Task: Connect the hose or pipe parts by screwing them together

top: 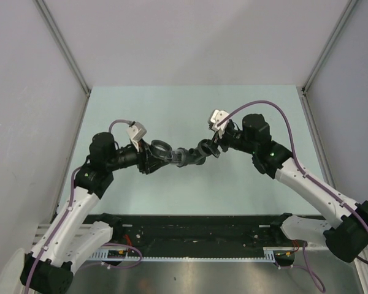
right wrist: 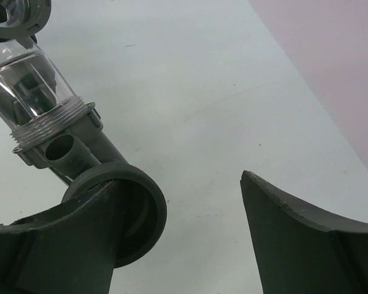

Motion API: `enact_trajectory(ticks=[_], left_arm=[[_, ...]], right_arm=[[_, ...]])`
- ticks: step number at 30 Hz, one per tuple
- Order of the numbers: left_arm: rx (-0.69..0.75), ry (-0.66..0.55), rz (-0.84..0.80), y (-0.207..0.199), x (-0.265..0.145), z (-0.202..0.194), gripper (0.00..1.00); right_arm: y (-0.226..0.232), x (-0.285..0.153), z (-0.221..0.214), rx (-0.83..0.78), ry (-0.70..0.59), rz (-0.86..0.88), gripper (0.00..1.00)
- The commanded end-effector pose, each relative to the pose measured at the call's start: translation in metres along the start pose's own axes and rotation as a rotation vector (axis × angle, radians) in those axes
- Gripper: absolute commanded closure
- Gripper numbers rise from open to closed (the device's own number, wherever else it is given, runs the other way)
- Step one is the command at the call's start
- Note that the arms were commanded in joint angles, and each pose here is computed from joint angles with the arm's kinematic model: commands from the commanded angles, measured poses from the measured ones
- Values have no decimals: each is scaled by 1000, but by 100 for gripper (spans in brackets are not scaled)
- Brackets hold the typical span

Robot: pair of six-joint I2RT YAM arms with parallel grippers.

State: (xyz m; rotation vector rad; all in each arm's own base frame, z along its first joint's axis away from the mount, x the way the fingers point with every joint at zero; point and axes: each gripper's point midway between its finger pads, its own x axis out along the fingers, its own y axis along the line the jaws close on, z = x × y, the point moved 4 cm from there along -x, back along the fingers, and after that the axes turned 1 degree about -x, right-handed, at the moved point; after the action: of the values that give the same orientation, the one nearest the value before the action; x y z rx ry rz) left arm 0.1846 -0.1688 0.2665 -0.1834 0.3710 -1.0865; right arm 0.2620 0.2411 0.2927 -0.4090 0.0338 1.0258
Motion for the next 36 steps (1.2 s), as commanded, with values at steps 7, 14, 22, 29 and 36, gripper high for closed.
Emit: enact_trajectory(ticks=[7,14,22,29,36], left_arm=[[1,2,-283,-44,-5,3,100],[-32,28,-316,-45,-4,-5,100],[-95,-8,-188,-34,0,10,100],[-165,-115,-60,-30,-3,46,100],[-201,-183,-62,-39,-9,68,100]], right_arm=[[-13,19,4,119,3,157,19],[-45,30,-15,314,49,192,16],[-72,30,-14,423,106,54,21],[-60,-7,35,351,-27,87,17],[16,-19,38,172,-88,330,12]])
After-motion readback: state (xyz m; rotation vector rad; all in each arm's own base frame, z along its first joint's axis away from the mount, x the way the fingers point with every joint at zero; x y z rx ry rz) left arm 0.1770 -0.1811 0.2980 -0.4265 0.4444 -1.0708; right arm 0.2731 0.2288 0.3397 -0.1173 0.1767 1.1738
